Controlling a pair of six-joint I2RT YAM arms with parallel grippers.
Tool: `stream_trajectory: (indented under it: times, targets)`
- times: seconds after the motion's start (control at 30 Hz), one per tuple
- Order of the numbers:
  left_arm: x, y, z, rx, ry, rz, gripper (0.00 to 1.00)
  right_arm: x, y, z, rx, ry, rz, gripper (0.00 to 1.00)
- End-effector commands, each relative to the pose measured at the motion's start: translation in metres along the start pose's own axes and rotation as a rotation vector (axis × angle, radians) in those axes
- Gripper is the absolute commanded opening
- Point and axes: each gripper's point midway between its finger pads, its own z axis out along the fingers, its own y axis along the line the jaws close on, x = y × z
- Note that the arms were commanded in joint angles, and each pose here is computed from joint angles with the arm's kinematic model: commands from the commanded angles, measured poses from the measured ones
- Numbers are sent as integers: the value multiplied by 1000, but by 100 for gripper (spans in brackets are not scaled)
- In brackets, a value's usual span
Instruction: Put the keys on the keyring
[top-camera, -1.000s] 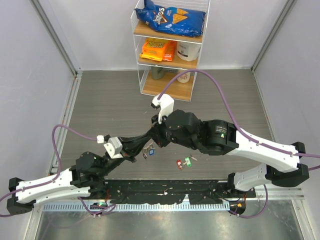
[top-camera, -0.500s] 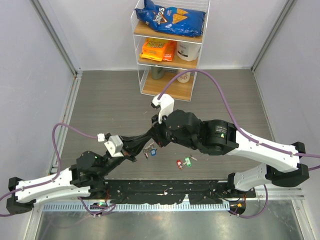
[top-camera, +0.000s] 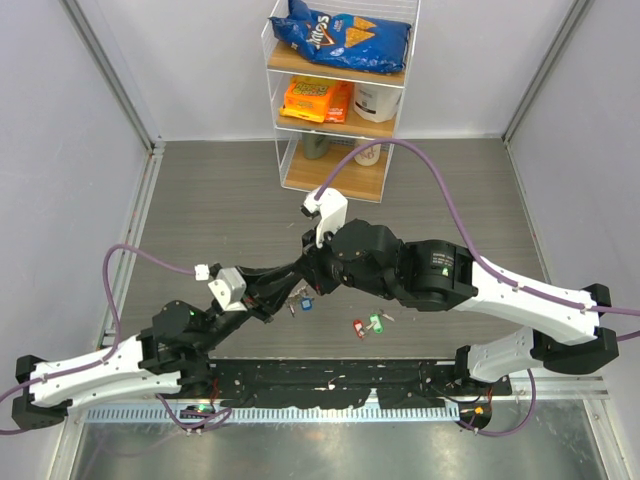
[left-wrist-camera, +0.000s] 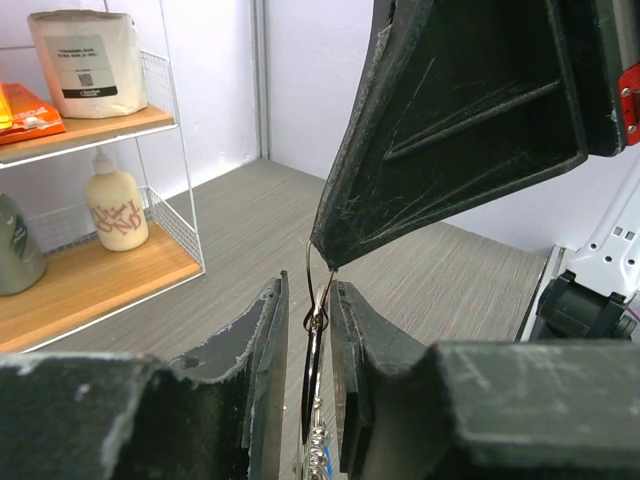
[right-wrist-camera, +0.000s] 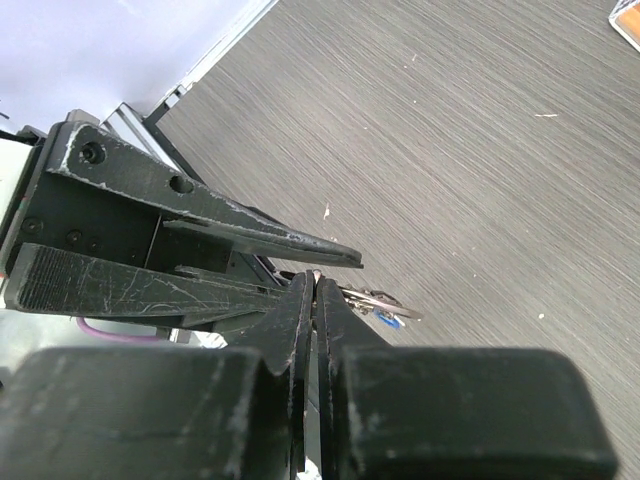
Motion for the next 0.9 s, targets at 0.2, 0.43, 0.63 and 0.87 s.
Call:
stream_trajectory:
  times: [0.2,0.43,0.63,0.87]
  targets:
    - [-20,4,-6,-14,-61,-48,34,-25,13,-10,-58,-94,34,6]
    - [-25,3,-8,0,-79,-55,34,-25,13,-9,-62,-94,35,6]
    - [-24,1,-8,7,-75,-49,34,-26,15,-9,-65,-94,34,6]
    - [-21,-2,-6,20,-62,-44,35,-27,16,-9,-69,-95,35,6]
